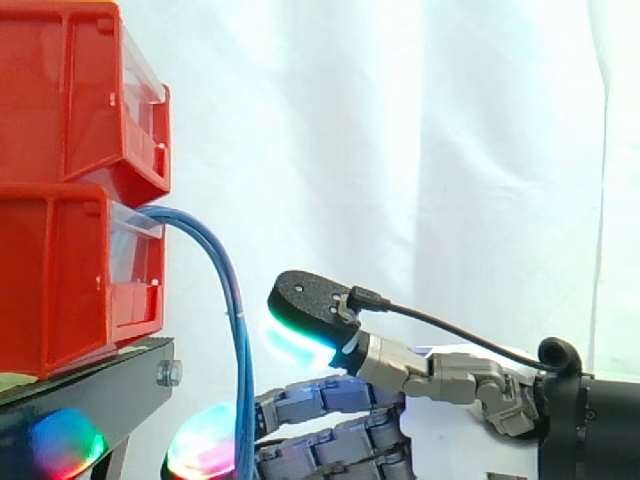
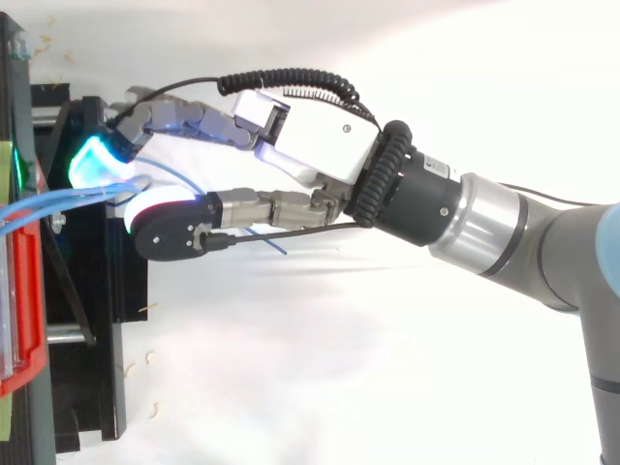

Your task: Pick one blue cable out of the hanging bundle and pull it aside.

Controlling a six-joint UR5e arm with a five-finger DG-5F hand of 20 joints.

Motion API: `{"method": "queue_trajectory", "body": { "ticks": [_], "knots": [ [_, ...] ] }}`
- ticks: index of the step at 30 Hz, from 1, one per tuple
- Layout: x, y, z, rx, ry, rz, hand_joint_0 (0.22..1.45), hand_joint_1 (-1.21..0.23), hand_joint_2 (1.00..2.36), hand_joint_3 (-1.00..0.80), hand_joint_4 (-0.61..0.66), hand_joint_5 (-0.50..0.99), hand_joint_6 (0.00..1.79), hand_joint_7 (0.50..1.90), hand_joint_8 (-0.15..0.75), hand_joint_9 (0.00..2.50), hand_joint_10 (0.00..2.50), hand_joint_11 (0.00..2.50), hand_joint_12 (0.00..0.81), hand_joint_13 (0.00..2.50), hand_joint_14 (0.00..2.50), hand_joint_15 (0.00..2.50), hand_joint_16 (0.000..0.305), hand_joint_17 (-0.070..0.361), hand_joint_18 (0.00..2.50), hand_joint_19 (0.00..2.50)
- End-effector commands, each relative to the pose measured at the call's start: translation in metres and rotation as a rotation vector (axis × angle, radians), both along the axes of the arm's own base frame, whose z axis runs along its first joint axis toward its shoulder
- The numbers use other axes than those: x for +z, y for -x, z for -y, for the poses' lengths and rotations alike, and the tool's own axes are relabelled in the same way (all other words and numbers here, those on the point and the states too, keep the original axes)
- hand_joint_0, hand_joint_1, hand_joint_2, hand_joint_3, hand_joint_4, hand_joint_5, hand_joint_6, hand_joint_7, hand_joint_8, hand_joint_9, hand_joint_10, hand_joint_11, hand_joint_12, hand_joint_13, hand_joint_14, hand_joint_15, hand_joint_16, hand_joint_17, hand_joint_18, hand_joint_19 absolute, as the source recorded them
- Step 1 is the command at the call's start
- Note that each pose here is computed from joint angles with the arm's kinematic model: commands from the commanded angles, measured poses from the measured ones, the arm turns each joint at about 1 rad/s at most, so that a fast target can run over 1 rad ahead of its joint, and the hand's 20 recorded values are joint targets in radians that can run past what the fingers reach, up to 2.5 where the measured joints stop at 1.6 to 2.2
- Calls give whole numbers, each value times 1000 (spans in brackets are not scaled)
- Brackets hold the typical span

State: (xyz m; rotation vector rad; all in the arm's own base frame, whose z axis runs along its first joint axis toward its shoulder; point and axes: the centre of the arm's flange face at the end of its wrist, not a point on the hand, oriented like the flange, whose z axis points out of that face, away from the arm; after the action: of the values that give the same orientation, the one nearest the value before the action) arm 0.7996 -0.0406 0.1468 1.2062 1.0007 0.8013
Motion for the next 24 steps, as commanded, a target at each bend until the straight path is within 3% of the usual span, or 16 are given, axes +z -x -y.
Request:
{"method": "queue_trajectory", "body": {
  "ticks": [1,9,13,20,24],
  "knots": [
    [0,0,-2,15,-7,-4,470,-517,1000,-500,342,-164,503,896,281,397,0,0,393,149,5,148,65,147,0,224],
    [5,-2,-3,32,-36,-17,499,-563,1000,-500,330,-123,504,1075,295,540,0,68,404,302,6,187,61,137,208,286],
    [20,-8,-4,32,-45,-22,513,-569,1000,-500,303,-111,503,1148,297,590,3,112,406,371,8,229,60,134,276,328],
    [43,-13,-8,36,-52,-65,521,-570,1001,-489,279,-100,503,1203,302,639,4,164,408,434,10,266,59,133,345,385],
    [47,-13,-13,42,-60,-82,524,-570,1000,-489,274,-98,503,1225,301,652,5,181,410,458,10,281,58,132,368,407]
  ]
}}
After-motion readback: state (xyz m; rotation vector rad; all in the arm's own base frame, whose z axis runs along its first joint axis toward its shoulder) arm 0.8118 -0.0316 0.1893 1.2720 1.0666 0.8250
